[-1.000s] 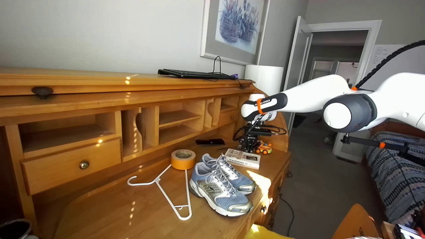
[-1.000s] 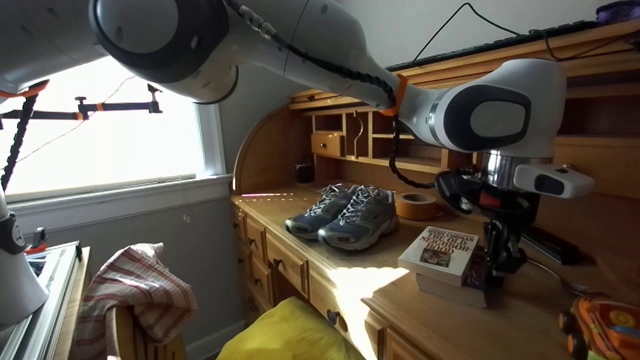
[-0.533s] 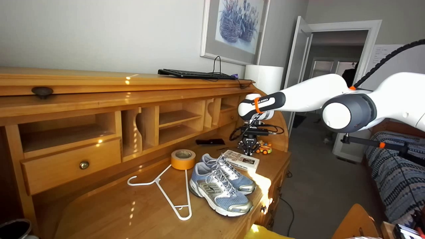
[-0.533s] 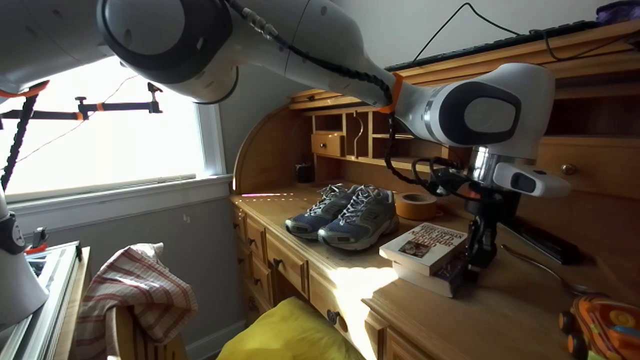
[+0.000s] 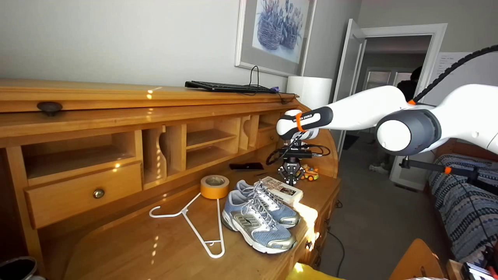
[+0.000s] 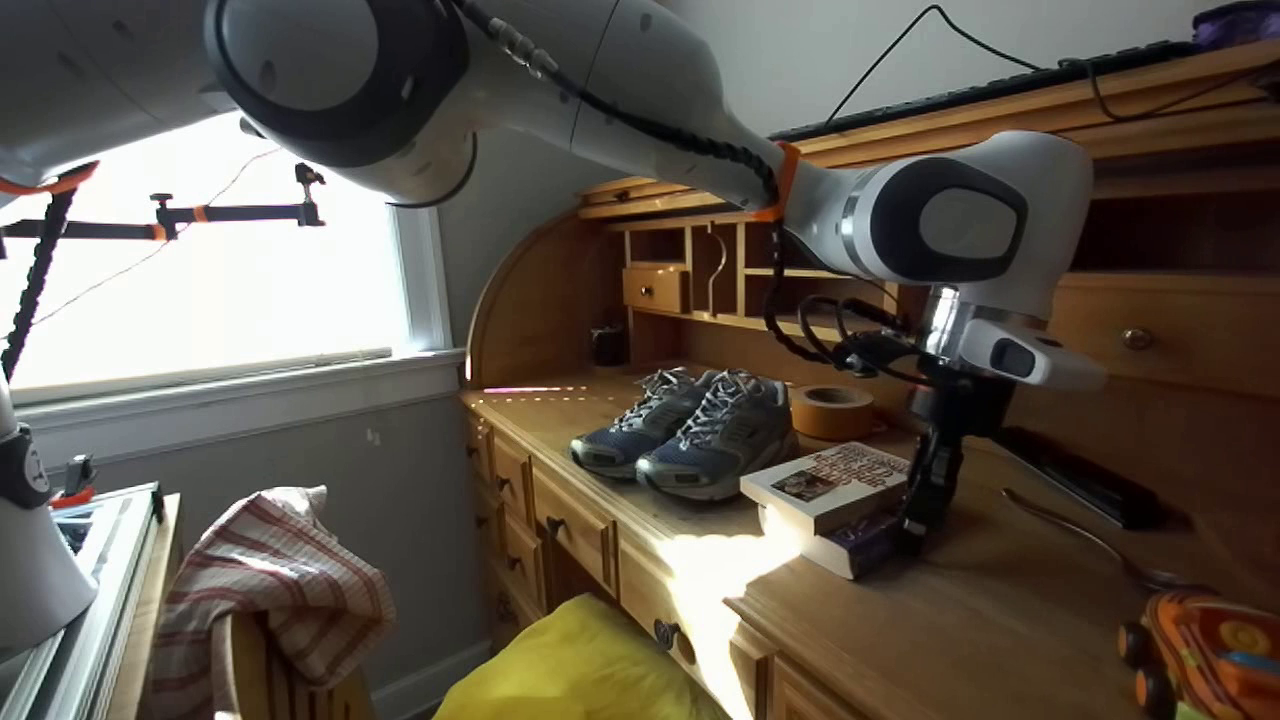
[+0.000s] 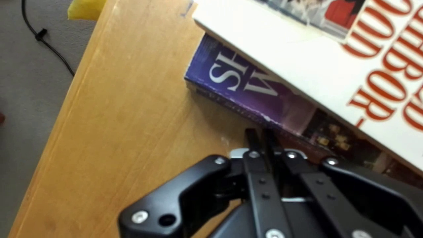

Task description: Move the sneakers and the books slightly to the left then place the sneaker on the right on the books

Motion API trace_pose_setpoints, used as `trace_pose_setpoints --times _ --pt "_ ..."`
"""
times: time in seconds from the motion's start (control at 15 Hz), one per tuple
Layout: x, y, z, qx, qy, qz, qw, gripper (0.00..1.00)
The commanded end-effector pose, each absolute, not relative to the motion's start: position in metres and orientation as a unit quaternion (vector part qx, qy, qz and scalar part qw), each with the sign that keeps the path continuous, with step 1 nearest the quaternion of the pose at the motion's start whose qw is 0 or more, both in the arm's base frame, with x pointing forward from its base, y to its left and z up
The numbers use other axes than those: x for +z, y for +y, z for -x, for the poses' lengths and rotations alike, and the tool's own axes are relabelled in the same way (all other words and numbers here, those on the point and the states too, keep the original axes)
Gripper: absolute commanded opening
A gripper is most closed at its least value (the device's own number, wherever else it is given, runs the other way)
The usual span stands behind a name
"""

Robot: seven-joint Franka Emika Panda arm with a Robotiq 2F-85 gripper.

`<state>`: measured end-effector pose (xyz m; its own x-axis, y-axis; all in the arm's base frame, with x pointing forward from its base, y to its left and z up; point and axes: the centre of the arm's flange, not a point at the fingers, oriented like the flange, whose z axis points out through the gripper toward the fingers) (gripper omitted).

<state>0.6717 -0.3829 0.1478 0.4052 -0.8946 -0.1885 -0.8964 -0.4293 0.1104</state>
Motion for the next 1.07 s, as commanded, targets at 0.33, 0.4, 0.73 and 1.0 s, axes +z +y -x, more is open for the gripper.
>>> trace_pose_setpoints --times 0.33,0.4,0.73,1.0 --pt "0.221 -0.372 -0.679 0.033 0.439 0.898 -0.017 0.79" --pt "0.229 -0.367 -0.682 0.037 0.414 0.910 -0.016 0.86" --pt "0.254 -0.338 -0.701 0.021 0.284 0.959 -0.009 1.00" --pt "0.261 -0.304 -0.715 0.022 0.193 0.981 0.004 1.00"
